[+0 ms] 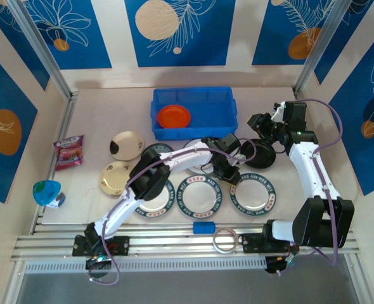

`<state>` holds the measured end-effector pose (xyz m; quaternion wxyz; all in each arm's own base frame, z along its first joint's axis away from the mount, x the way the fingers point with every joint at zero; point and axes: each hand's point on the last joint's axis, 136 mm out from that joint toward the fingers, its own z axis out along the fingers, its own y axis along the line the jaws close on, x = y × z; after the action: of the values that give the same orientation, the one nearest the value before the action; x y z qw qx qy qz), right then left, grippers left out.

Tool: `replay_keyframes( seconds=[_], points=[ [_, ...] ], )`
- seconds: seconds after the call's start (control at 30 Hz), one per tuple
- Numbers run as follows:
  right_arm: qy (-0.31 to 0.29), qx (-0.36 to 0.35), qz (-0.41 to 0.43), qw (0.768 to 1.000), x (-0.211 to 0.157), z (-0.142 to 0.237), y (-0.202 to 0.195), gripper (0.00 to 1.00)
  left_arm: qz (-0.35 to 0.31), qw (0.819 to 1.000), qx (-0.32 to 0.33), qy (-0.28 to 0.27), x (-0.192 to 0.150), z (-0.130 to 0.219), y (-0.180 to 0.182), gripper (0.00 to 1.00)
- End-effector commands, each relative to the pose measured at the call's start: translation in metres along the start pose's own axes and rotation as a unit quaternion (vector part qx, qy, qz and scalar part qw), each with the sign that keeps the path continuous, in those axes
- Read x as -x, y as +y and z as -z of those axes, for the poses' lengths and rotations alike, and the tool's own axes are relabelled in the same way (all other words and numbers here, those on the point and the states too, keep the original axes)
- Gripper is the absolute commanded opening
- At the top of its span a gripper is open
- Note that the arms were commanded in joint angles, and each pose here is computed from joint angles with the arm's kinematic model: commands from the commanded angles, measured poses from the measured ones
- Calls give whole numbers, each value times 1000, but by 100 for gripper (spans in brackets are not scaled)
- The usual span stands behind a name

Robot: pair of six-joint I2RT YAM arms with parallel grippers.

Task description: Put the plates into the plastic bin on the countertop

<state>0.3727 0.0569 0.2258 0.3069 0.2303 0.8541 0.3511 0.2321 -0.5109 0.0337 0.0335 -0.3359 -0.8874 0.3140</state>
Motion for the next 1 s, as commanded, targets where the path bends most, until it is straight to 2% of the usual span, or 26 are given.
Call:
replay_keyframes(
  seconds=[0.0,0.13,0.33,0.5,0.87,0.97],
  points=[
    [12,7,-9,1000,-5,-3,-2,36,-2,1000,-16,23,-6,-9,-7,22],
    [12,8,-8,1000,-4,-3,-2,36,-2,999,-20,25,-6,-11,-6,19],
    [7,11,-7,1000,0,-1,2,36,-5,1000,-21,22,-4,-9,-7,3],
    [-6,10,-3,1000,7,6,8,36,-13,1000,-15,7,2,5,-12,0],
    [-60,14,27,998,43,43,40,37,-15,996,-33,-83,24,106,-36,0],
    [-68,17,42,997,49,49,48,45,-4,994,-25,-103,25,134,-30,0]
  ],
)
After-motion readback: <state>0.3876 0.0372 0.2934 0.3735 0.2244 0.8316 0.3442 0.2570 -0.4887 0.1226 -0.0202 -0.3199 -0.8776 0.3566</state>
